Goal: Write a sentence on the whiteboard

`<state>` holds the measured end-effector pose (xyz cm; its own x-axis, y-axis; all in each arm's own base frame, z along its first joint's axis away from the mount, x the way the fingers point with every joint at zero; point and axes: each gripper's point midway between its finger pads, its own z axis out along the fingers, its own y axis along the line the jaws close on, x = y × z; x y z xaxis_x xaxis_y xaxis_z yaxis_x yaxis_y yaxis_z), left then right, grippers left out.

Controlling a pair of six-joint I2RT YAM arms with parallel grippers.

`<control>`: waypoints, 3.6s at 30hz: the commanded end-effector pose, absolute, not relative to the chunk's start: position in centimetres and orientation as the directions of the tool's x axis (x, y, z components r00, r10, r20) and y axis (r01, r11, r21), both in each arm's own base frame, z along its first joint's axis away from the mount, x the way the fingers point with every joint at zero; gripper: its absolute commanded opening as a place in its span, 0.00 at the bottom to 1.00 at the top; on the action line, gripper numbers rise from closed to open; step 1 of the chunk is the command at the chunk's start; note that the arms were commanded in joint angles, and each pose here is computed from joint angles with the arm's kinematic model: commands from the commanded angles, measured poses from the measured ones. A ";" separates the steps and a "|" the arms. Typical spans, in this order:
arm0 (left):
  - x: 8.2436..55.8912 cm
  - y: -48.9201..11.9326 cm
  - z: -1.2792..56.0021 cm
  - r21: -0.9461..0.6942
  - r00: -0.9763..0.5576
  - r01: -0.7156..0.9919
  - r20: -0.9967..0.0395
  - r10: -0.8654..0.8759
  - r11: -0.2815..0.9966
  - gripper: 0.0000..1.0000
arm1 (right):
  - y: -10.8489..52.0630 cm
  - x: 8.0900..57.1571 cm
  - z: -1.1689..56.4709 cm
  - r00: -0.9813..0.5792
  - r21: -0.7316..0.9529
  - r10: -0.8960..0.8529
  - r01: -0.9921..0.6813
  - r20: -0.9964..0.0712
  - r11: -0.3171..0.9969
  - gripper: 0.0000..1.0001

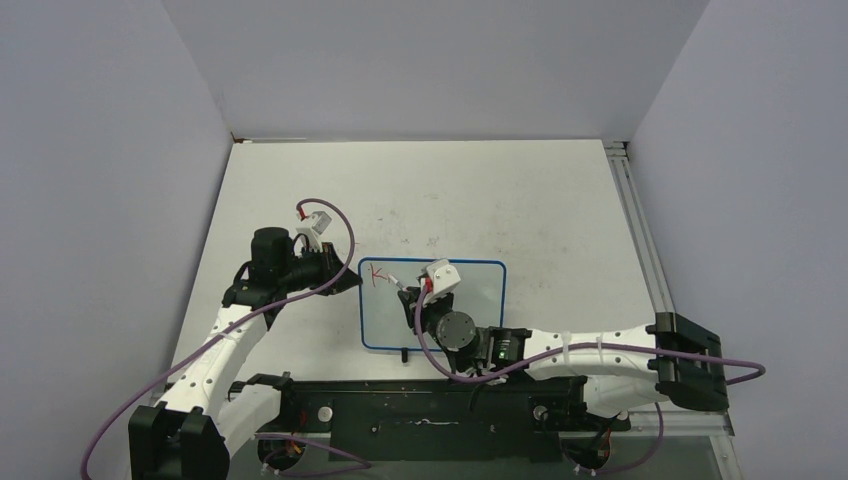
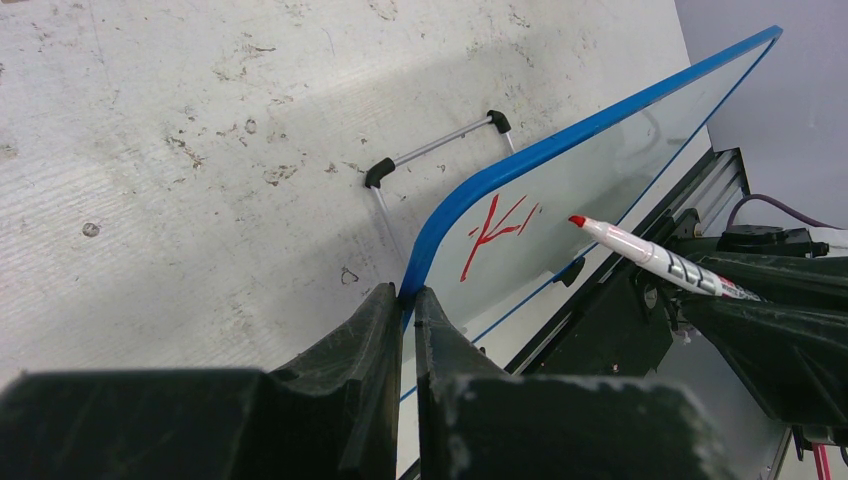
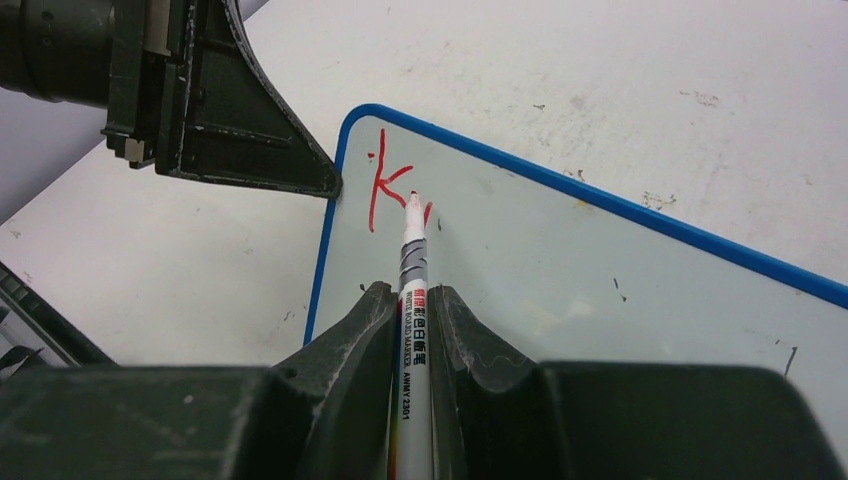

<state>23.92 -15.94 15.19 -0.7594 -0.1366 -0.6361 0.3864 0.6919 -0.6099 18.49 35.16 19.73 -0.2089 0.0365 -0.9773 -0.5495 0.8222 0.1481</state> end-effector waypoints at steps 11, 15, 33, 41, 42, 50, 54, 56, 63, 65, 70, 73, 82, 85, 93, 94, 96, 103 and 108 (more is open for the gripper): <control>23.8 -16.7 16.8 -0.616 -0.747 0.430 -0.653 -0.124 0.660 0.00 | 35.9 20.4 22.8 -0.170 0.199 0.126 -0.528 -0.977 0.826 0.05; 23.8 -16.7 16.8 -0.617 -0.747 0.430 -0.653 -0.123 0.659 0.00 | 35.8 20.4 22.5 -0.173 0.199 0.125 -0.524 -0.977 0.828 0.05; 23.8 -16.7 16.8 -0.617 -0.747 0.430 -0.653 -0.123 0.659 0.00 | 35.8 20.9 21.1 -0.197 0.198 0.109 -0.511 -0.974 0.836 0.05; 23.8 -16.7 16.9 -0.616 -0.745 0.432 -0.656 -0.124 0.659 0.00 | 36.4 19.6 22.8 -0.162 0.188 0.113 -0.584 -0.980 0.790 0.05; 23.8 -16.7 16.9 -0.616 -0.745 0.432 -0.655 -0.124 0.659 0.00 | 36.5 19.2 23.3 -0.149 0.181 0.113 -0.600 -0.982 0.779 0.05; 23.8 -16.7 16.9 -0.615 -0.744 0.432 -0.657 -0.125 0.660 0.00 | 35.0 18.5 23.2 -0.144 0.165 0.101 -0.558 -0.984 0.813 0.05; 23.8 -16.7 16.9 -0.615 -0.744 0.431 -0.656 -0.124 0.660 0.00 | 34.3 18.7 22.5 -0.160 0.166 0.095 -0.528 -0.983 0.833 0.05; 23.8 -16.7 16.9 -0.615 -0.745 0.432 -0.655 -0.124 0.660 0.00 | 34.1 18.7 22.3 -0.165 0.165 0.091 -0.523 -0.982 0.836 0.05; 23.8 -16.7 16.9 -0.615 -0.744 0.432 -0.656 -0.124 0.660 0.00 | 33.6 18.9 21.3 -0.182 0.165 0.081 -0.509 -0.980 0.845 0.05; 23.8 -16.7 16.9 -0.615 -0.745 0.431 -0.655 -0.124 0.660 0.00 | 33.5 19.1 21.0 -0.187 0.166 0.081 -0.506 -0.979 0.846 0.05; 23.8 -16.7 16.9 -0.615 -0.745 0.431 -0.656 -0.125 0.660 0.00 | 33.5 19.3 20.8 -0.189 0.166 0.080 -0.502 -0.979 0.849 0.05; 23.8 -16.7 16.9 -0.615 -0.744 0.431 -0.656 -0.125 0.661 0.00 | 33.6 19.5 20.6 -0.190 0.164 0.077 -0.501 -0.979 0.850 0.05; 23.8 -16.7 16.9 -0.615 -0.745 0.431 -0.656 -0.124 0.661 0.00 | 33.7 19.9 19.9 -0.202 0.161 0.067 -0.496 -0.977 0.853 0.05; 23.8 -16.7 16.9 -0.615 -0.744 0.432 -0.656 -0.124 0.660 0.00 | 33.6 19.9 19.5 -0.210 0.160 0.061 -0.495 -0.976 0.854 0.05; 23.8 -16.7 16.9 -0.614 -0.744 0.432 -0.657 -0.125 0.661 0.00 | 33.5 19.7 18.3 -0.240 0.163 0.046 -0.495 -0.970 0.854 0.05; 23.8 -16.7 16.9 -0.614 -0.744 0.432 -0.657 -0.125 0.661 0.00 | 33.5 19.6 18.1 -0.245 0.166 0.046 -0.494 -0.968 0.853 0.05; 23.8 -16.7 17.0 -0.614 -0.743 0.433 -0.658 -0.124 0.659 0.00 | 33.4 19.5 17.7 -0.254 0.169 0.045 -0.492 -0.966 0.854 0.05; 23.8 -16.7 17.0 -0.614 -0.742 0.434 -0.659 -0.125 0.659 0.00 | 33.1 19.2 16.6 -0.278 0.177 0.040 -0.489 -0.960 0.854 0.05; 23.8 -16.7 17.0 -0.614 -0.742 0.433 -0.658 -0.125 0.660 0.00 | 33.1 19.1 16.8 -0.278 0.185 0.048 -0.488 -0.959 0.853 0.05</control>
